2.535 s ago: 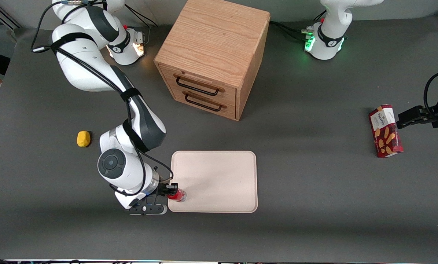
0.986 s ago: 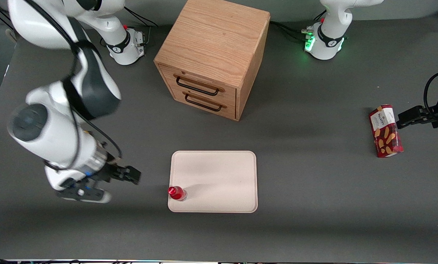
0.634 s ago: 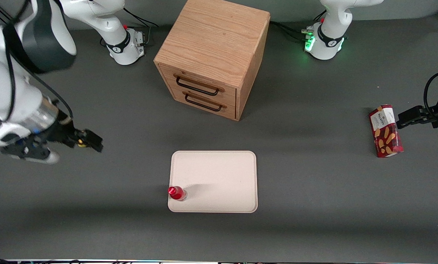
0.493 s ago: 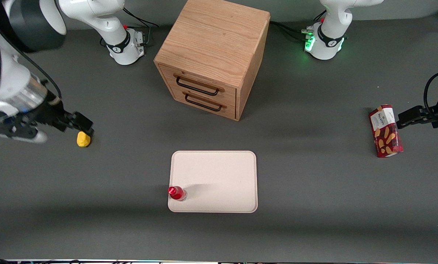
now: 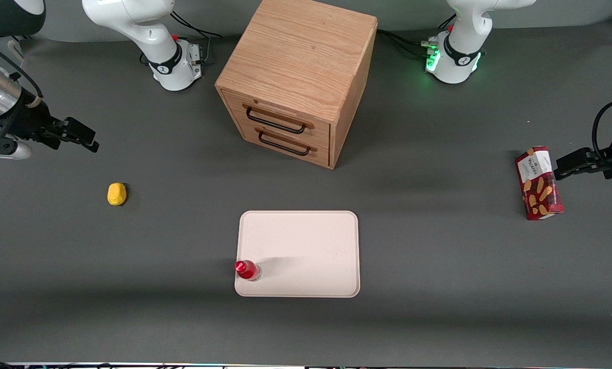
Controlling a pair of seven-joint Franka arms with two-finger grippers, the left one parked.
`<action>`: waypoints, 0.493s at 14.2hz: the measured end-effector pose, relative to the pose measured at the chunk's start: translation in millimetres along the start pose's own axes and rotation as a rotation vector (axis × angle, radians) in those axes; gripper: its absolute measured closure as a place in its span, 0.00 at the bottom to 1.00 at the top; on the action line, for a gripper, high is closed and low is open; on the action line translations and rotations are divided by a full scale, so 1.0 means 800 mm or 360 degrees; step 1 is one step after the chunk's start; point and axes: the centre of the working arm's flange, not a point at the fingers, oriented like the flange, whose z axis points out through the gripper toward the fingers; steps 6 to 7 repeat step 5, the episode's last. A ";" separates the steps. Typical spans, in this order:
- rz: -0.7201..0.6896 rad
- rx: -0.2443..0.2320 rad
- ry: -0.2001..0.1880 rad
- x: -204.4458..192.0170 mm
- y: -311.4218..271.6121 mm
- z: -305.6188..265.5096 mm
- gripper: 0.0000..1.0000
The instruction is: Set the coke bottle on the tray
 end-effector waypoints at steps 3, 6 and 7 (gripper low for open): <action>-0.0003 0.0000 0.0009 0.004 -0.001 -0.009 0.00; -0.0015 -0.0005 -0.0002 0.007 -0.003 -0.014 0.00; -0.0015 -0.0005 -0.0002 0.007 -0.003 -0.014 0.00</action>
